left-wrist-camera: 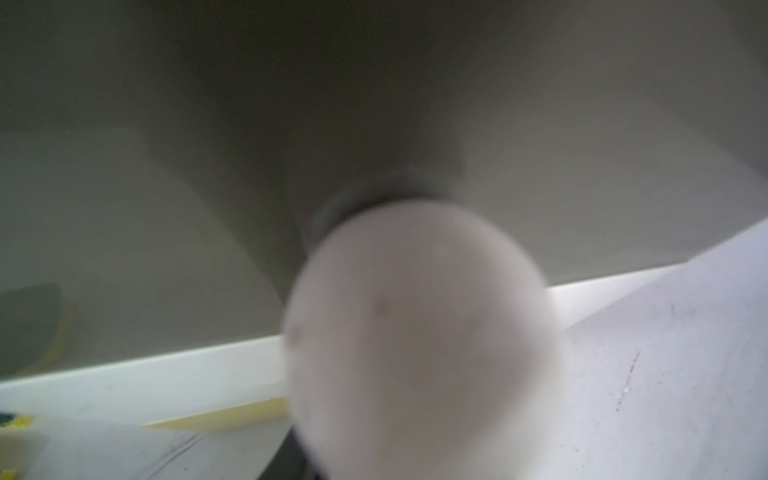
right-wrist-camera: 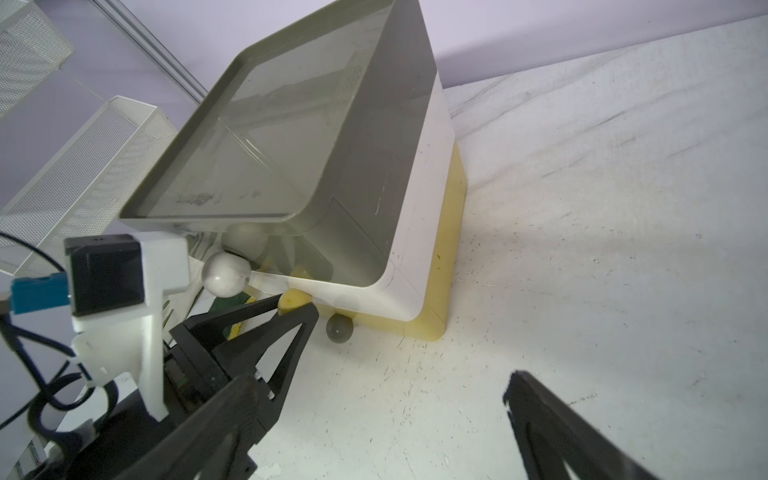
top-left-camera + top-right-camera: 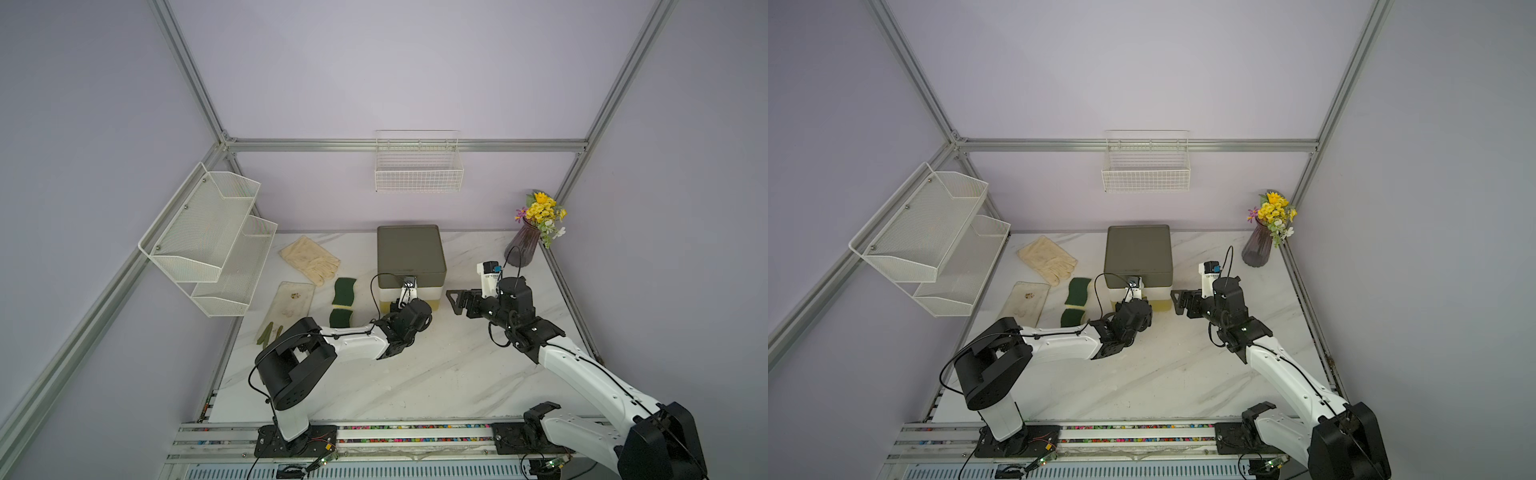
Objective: Take the sponge out of the drawer
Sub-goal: Open the drawer in the storage box.
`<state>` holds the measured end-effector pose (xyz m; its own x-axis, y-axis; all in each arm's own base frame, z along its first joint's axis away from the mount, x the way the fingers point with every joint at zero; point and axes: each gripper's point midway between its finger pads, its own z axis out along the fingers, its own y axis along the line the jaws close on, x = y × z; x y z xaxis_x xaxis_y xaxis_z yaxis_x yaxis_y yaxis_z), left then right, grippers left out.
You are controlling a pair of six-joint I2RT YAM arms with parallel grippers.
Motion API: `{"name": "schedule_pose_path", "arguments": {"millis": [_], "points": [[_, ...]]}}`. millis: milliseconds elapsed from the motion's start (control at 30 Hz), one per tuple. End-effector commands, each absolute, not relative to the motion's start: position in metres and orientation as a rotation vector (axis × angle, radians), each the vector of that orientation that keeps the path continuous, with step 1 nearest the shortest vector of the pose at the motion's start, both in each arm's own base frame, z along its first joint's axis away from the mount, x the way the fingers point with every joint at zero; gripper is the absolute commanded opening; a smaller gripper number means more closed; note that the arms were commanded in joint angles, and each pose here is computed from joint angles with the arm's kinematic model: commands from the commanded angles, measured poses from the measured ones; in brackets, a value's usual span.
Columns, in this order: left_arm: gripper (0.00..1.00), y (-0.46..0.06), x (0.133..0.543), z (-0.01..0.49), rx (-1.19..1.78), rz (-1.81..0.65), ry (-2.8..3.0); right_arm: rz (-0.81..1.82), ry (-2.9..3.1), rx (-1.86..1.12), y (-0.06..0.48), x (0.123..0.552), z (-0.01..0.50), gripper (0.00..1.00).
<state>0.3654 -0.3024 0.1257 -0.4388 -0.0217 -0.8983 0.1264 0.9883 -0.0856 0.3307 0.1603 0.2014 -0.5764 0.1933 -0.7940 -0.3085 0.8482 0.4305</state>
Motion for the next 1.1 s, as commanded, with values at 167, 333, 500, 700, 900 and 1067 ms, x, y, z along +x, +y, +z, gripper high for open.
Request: {"name": "schedule_pose_path", "arguments": {"millis": [167,333,500,700,900,1067], "points": [[0.09,-0.31,0.37,0.134,0.044,-0.225,2.017,0.68,2.053,-0.077,0.159,0.332,0.205,0.97],[0.01,-0.311,0.364,0.132,0.046,-0.232,2.036,0.68,2.054,-0.078,0.16,0.331,0.204,0.97],[0.0,-0.319,0.351,0.131,0.077,-0.259,2.058,0.681,2.052,-0.079,0.16,0.331,0.205,0.97],[0.0,-0.317,0.33,0.132,0.068,-0.27,2.067,0.683,2.057,-0.079,0.16,0.331,0.203,0.97],[0.0,-0.314,0.309,0.129,0.051,-0.301,2.089,0.687,2.058,-0.079,0.16,0.33,0.202,0.97],[0.0,-0.314,0.288,0.124,0.046,-0.335,2.123,0.69,2.062,-0.076,0.16,0.33,0.201,0.97]]}}
